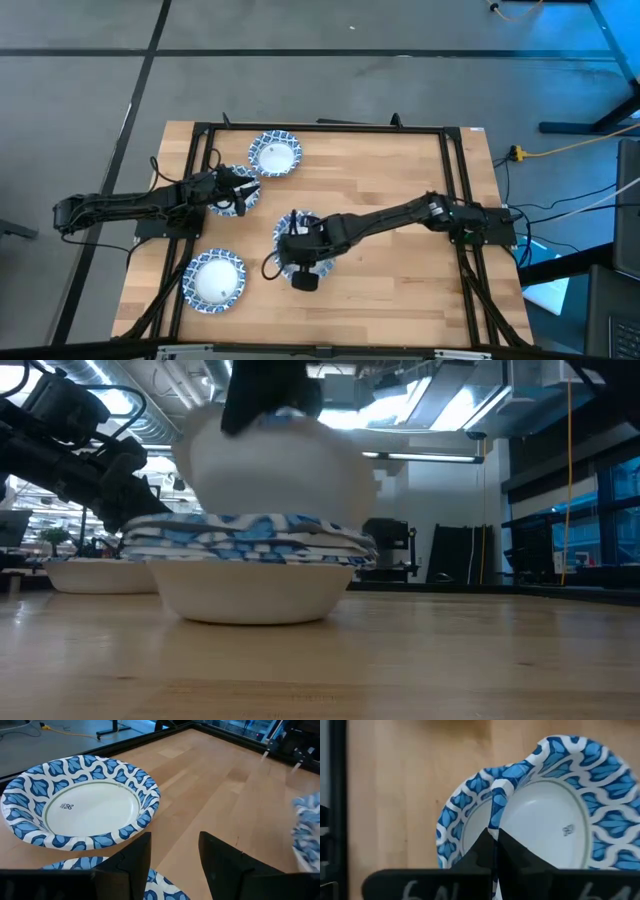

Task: Nest bowls inside each other
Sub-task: Stack the blue patterned bowl on the stacked blue patterned bowls

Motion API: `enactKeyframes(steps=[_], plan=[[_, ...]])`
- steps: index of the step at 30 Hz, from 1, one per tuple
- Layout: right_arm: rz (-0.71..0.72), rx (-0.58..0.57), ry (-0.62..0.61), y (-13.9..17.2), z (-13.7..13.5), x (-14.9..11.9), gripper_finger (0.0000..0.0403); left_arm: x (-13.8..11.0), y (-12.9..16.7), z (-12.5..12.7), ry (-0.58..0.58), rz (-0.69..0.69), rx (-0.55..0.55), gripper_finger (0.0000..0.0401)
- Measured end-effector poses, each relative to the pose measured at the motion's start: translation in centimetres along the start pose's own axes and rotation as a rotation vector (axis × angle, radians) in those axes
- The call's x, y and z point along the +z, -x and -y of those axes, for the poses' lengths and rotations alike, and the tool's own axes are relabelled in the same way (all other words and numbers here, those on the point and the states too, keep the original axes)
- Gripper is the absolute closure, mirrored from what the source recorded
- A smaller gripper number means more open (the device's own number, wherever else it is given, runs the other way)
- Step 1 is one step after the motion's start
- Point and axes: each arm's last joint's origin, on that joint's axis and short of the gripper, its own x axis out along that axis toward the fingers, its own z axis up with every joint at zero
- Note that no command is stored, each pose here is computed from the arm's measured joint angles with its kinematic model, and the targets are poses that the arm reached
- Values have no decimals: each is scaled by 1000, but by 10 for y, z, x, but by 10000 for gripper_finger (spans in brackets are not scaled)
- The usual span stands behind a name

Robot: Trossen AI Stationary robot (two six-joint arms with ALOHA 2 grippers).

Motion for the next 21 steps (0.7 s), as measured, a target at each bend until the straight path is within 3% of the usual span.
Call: enactKeyframes(steps=[5,11,18,21], plan=[[-58,-22,8,-23,0,-5,395,0,0,1,0,-8,-21,241],[-71,-10,-29,-29,0,-6,381,0,0,1,-1,-10,-22,241],[-77,-53,-77,-29,6,-6,334,-1,0,1,-1,-11,-22,241],[-65,-67,-35,-30,7,-5,316,-1,0,1,-1,-10,-22,241]])
